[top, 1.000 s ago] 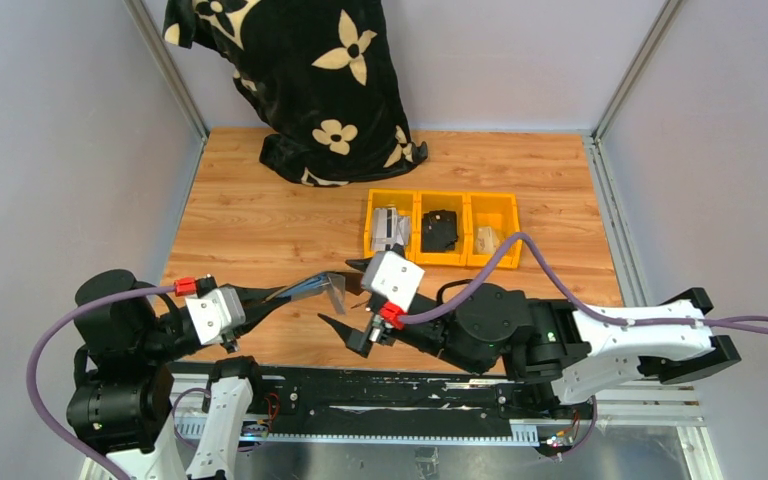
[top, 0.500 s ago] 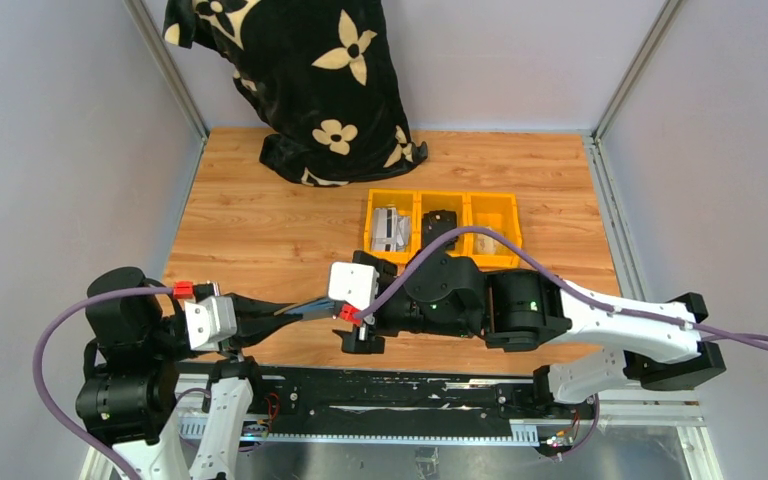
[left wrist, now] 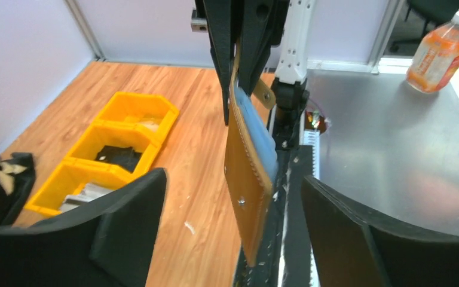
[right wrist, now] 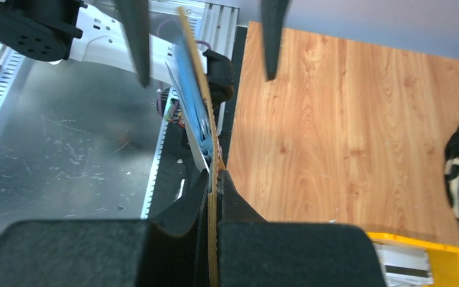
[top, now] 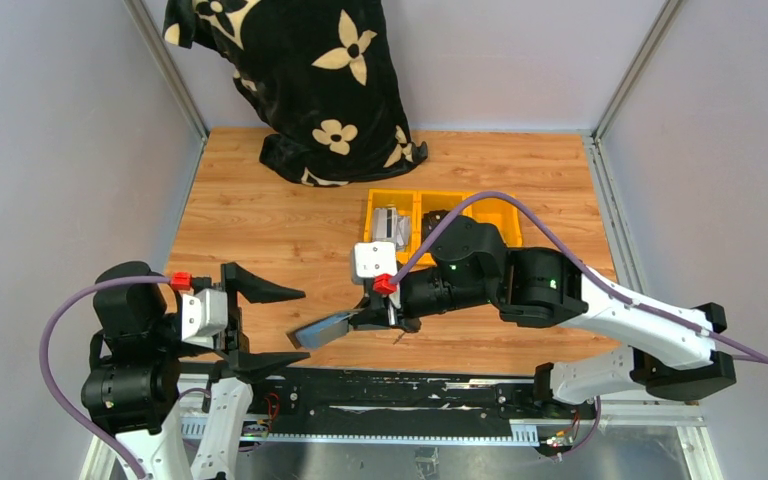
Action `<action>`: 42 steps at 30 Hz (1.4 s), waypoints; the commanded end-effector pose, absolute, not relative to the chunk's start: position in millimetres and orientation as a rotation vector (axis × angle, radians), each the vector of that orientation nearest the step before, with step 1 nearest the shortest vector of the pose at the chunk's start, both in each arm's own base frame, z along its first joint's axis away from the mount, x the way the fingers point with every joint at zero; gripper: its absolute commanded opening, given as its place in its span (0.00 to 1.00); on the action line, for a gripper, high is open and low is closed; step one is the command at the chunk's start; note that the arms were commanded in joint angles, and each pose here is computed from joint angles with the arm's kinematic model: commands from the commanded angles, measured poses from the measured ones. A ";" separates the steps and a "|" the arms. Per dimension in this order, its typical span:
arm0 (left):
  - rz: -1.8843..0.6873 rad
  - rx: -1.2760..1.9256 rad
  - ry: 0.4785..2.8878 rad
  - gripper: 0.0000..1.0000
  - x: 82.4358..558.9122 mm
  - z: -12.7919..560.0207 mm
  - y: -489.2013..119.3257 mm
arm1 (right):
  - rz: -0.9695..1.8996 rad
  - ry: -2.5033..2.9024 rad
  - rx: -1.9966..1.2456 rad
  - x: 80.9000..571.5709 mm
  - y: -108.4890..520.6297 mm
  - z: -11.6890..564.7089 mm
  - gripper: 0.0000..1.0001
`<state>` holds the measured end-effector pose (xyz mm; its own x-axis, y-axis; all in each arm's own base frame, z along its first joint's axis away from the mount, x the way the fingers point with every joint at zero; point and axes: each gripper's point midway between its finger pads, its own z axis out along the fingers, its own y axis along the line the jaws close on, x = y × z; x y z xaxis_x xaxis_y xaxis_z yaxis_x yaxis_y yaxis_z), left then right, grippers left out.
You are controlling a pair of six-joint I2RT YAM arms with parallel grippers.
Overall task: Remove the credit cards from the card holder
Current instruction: Remove the credit card from the card holder.
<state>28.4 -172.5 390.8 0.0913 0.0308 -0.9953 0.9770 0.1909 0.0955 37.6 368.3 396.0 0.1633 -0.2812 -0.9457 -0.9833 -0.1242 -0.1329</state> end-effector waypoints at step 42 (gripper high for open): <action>-1.234 0.957 1.426 0.37 51.4 401.7 -169.1 | 1.531 1.244 -0.989 38.5 384.9 434.9 0.00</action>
<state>52.8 -169.0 397.5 -0.2114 -0.0337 -0.9768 0.9620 0.1694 -0.2141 42.4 393.7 414.5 -0.2736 0.0932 -0.9573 -0.9617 -0.0444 0.2705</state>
